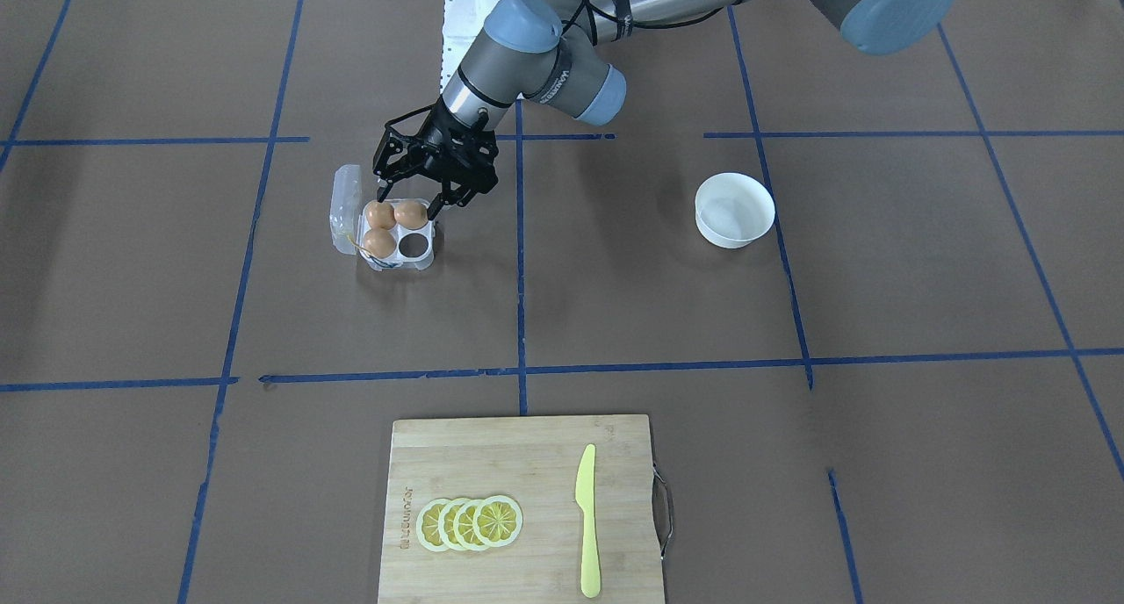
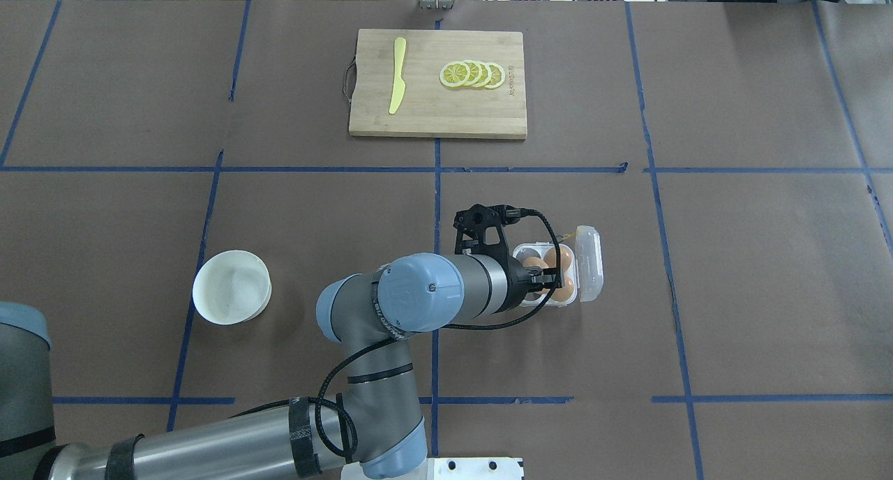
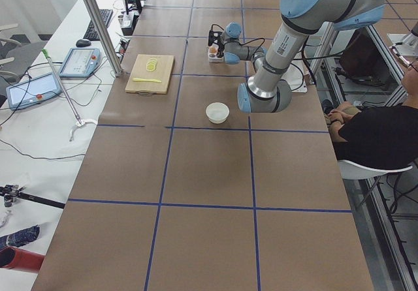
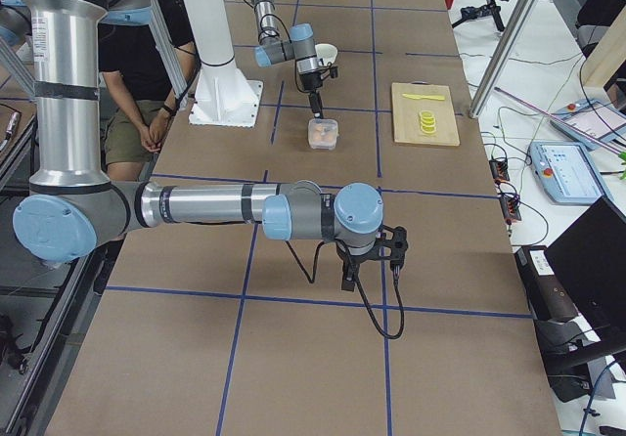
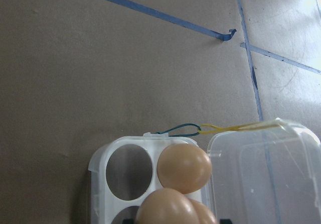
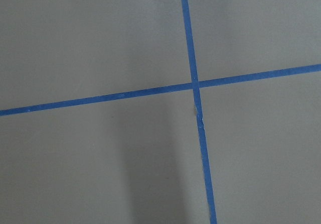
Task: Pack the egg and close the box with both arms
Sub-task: 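Lower the egg into the empty carton cup and open the left gripper, then withdraw the left gripper away while the right gripper approaches the carton lid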
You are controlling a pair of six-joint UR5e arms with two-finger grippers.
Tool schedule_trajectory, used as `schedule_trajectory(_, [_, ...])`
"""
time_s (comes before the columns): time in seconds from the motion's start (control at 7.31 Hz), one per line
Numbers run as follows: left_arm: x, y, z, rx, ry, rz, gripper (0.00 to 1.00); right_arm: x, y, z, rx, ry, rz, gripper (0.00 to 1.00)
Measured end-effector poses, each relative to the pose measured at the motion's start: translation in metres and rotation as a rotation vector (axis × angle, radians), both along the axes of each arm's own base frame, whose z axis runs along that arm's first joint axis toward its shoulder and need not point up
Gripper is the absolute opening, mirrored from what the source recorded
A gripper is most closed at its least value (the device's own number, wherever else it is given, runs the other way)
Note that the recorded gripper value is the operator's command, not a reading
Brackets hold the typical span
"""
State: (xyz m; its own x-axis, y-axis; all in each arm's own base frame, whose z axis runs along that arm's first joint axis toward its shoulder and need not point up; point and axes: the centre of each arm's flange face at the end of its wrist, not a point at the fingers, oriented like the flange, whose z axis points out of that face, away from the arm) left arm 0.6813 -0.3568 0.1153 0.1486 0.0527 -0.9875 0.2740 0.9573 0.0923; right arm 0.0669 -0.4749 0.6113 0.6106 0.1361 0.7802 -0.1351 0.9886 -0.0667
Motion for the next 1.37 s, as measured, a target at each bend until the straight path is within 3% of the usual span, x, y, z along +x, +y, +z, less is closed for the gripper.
schedule_trajectory(0.41, [-0.044, -0.043, 0.0, -0.047, -0.057, 0.052, 1.0, -0.022, -0.006, -0.035, 0.016, -0.013, 0.001, 1.0])
schedule_trajectory(0.55, [-0.071, -0.053, 0.003, -0.057, -0.097, 0.071, 1.0, -0.053, -0.009, -0.06, 0.009, -0.021, -0.002, 0.87])
schedule_trajectory(0.68, [-0.105, -0.059, 0.01, -0.055, -0.144, 0.084, 1.0, -0.093, -0.011, -0.086, 0.002, -0.039, 0.006, 0.63])
schedule_trajectory(0.82, [-0.144, -0.065, 0.019, -0.051, -0.19, 0.086, 1.0, -0.139, -0.009, -0.107, -0.002, -0.066, 0.021, 0.35])
schedule_trajectory(0.96, [-0.184, -0.073, 0.028, -0.05, -0.239, 0.078, 1.0, -0.188, -0.001, -0.124, -0.003, -0.097, 0.035, 0.0])
schedule_trajectory(1.37, [-0.292, -0.119, 0.067, -0.027, -0.373, 0.003, 1.0, -0.311, 0.039, -0.164, 0.032, -0.184, -0.015, 0.0])
